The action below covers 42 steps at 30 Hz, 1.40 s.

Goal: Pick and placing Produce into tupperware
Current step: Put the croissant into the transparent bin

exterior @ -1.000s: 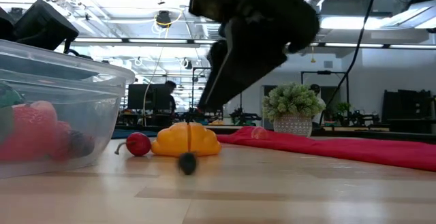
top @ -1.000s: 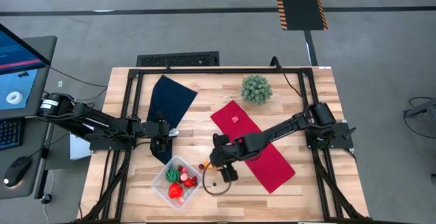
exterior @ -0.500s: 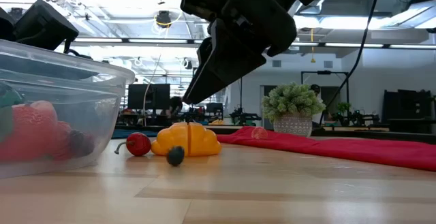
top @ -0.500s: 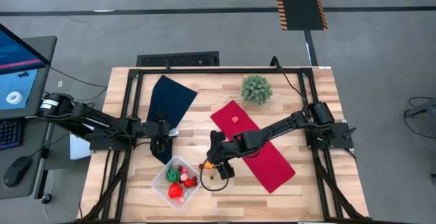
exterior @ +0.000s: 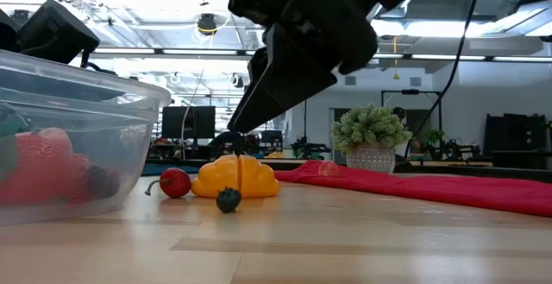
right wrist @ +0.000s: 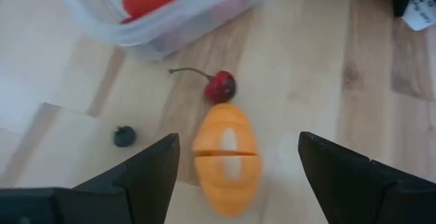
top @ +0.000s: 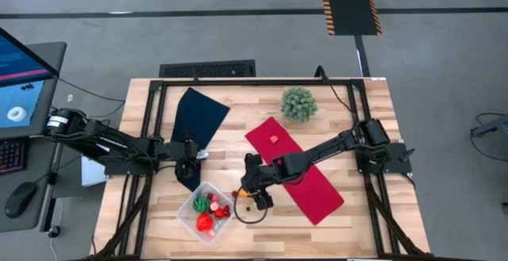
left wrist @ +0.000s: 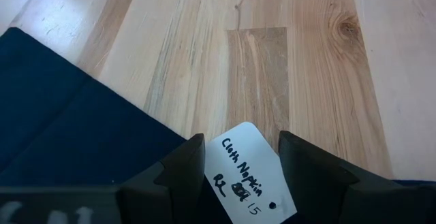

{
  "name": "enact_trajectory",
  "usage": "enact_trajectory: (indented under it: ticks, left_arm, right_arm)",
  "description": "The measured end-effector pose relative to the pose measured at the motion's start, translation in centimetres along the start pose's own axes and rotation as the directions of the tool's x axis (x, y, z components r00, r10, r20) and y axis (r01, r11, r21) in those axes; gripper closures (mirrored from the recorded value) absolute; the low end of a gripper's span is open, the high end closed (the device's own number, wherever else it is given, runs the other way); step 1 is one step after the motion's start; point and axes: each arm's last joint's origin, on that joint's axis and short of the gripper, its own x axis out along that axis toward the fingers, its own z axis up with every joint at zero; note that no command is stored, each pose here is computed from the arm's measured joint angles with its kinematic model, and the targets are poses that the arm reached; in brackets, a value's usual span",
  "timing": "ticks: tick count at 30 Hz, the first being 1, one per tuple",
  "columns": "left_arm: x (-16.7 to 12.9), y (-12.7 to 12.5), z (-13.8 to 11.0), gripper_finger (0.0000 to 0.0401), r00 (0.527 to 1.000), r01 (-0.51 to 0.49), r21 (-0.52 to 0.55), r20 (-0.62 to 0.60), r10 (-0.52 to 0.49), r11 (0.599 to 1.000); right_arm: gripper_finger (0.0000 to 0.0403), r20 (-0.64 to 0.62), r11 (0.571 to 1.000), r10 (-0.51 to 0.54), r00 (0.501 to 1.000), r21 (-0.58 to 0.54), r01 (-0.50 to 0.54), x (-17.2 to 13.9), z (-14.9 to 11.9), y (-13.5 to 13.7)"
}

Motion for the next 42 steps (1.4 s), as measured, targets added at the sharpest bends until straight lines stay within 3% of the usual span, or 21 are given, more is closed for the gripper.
enact_trajectory:
  ticks: [8,10,13,26,42]
  left_arm:
    - [0.0,0.0,0.0,0.0221,1.000,0.000,0.000,0.001,0.000,1.000]
    - [0.0,0.0,0.0,0.0221,1.000,0.000,-0.001,0.002,0.000,1.000]
    - [0.0,0.0,0.0,0.0221,1.000,0.000,0.000,-0.001,0.000,1.000]
    - [0.0,0.0,-0.1,0.0221,1.000,0.000,0.001,-0.005,0.000,1.000]
    - [0.0,0.0,-0.1,0.0221,1.000,0.000,0.001,-0.006,0.000,1.000]
  right_arm:
    - [0.0081,-0.062,1.000,0.009,0.998,0.015,-0.008,1.9,-1.4,0.2]
    - [0.0081,-0.006,1.000,0.007,1.000,0.013,-0.007,2.9,-0.7,0.2]
    - [0.0081,-0.113,1.000,0.020,0.993,0.020,-0.018,4.0,-1.9,0.4]
    - [0.0082,-0.064,0.999,0.031,0.997,0.030,-0.029,4.9,-1.2,0.0]
    - [0.0086,0.032,0.980,0.021,0.999,0.199,-0.027,5.0,-0.3,-0.4]
